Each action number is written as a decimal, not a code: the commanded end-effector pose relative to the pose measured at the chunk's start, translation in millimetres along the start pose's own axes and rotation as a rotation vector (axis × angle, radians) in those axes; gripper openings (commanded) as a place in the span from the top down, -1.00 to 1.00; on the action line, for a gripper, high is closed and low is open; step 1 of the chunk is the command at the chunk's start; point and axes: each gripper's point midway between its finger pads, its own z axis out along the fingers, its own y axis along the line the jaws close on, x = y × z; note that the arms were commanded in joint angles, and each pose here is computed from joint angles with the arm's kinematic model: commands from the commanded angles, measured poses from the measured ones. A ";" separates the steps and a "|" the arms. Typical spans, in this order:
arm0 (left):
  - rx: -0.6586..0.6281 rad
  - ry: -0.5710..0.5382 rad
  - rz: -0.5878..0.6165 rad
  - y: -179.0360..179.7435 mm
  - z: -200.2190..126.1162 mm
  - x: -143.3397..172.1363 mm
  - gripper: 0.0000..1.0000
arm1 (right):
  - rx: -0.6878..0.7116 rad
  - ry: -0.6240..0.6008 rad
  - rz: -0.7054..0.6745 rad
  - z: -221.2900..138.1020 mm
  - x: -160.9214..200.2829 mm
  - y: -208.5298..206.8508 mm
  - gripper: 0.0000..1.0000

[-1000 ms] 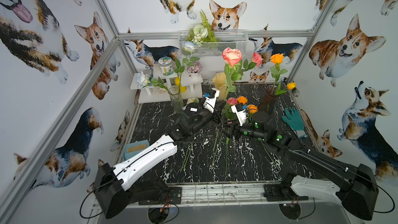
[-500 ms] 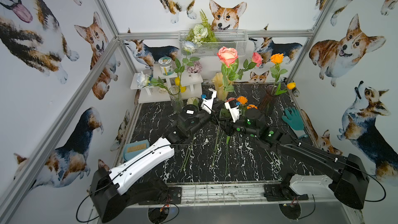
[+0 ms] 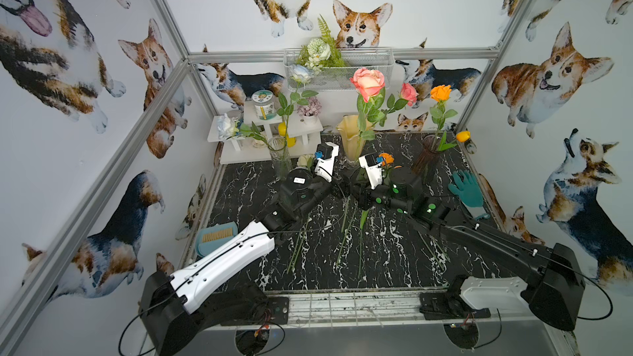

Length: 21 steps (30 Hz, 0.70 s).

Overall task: Arrange the flowers in different vases according to their variety
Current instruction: Pick up the flower at the center of the board.

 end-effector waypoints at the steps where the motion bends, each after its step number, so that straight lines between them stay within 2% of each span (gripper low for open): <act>1: -0.045 0.016 0.007 11.0 -5.6 4.6 -0.71 | 0.060 -0.007 -0.053 -0.2 -11.6 -16.8 0.94; 5: -0.117 0.074 -0.001 33.0 -15.3 24.9 -0.84 | 0.154 -0.041 -0.119 -1.5 -45.6 -43.4 0.93; 11: -0.228 0.172 -0.054 74.7 -34.4 61.0 -0.88 | 0.256 -0.105 -0.207 -0.9 -103.6 -74.3 0.94; 13: -0.257 0.208 -0.072 88.5 -40.1 73.4 -0.99 | 0.291 -0.135 -0.224 0.0 -122.8 -85.5 0.95; 18: -0.307 0.270 -0.101 109.8 -51.7 97.3 -1.00 | 0.343 -0.237 -0.241 3.6 -176.7 -109.4 0.96; 21: -0.315 0.265 -0.110 113.0 -54.7 96.7 -1.00 | 0.376 -0.280 -0.256 11.2 -206.4 -124.0 0.96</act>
